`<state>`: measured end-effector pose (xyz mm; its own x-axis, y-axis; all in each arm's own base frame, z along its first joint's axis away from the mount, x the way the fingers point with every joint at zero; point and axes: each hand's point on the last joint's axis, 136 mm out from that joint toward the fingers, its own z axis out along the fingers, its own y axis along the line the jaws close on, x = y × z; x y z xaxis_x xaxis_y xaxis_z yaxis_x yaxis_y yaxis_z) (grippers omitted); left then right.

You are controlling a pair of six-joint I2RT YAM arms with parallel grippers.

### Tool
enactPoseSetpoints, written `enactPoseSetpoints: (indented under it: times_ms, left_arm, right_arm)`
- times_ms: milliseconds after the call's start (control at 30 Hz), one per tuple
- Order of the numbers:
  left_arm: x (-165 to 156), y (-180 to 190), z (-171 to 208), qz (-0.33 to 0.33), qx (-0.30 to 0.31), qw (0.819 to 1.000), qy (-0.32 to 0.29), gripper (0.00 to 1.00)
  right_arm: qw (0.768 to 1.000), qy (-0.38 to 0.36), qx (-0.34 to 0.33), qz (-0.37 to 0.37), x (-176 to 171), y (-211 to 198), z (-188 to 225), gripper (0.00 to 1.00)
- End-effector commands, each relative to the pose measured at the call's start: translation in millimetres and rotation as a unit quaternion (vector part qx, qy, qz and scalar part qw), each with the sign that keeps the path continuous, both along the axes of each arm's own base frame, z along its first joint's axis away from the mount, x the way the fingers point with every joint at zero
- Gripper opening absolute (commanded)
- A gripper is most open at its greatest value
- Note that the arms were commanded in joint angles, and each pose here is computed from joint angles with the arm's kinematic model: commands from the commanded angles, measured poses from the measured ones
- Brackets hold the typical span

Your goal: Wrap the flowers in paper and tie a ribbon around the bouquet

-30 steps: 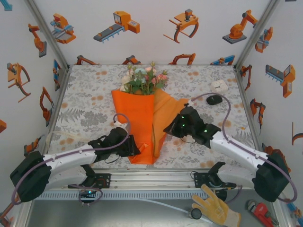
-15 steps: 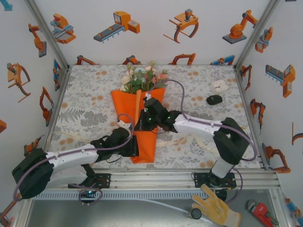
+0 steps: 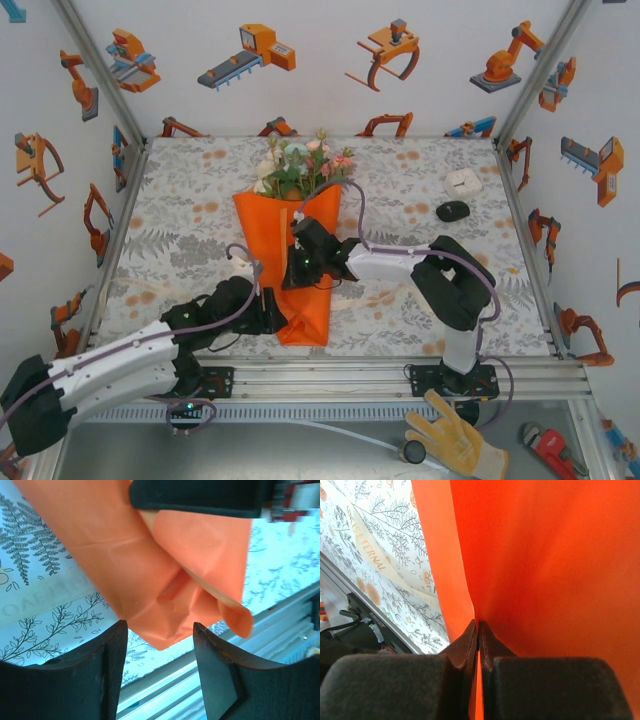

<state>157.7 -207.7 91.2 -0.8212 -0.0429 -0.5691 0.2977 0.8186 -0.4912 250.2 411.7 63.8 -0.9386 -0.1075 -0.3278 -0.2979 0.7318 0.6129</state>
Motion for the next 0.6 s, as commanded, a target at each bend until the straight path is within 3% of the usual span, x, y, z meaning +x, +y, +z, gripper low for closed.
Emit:
enactPoseSetpoints:
  times_ms: [0,67,200,333,567]
  left_arm:
    - [-9.0,-21.3,30.4,-0.07,-0.043,0.996,-0.041,0.52]
    - [-13.8,-39.6,46.1,-0.106,-0.067,0.99,-0.061,0.52]
    - [-11.5,-63.2,67.2,-0.146,-0.056,0.983,-0.098,0.56]
    - [-8.9,-97.3,78.4,-0.188,-0.084,0.973,-0.105,0.58]
    - [13.9,-83.5,-9.5,-0.109,0.034,0.993,-0.038,0.44]
  right_arm:
    - [1.0,-0.007,0.014,-0.005,9.5,8.5,2.6,0.08]
    - [0.999,-0.003,0.016,-0.031,19.1,5.1,0.9,0.09]
    - [0.997,0.011,0.042,-0.069,33.4,0.8,-1.5,0.1]
    - [0.995,0.02,0.064,-0.072,37.2,7.1,1.0,0.12]
    - [0.993,0.028,0.093,-0.062,38.5,16.7,7.2,0.2]
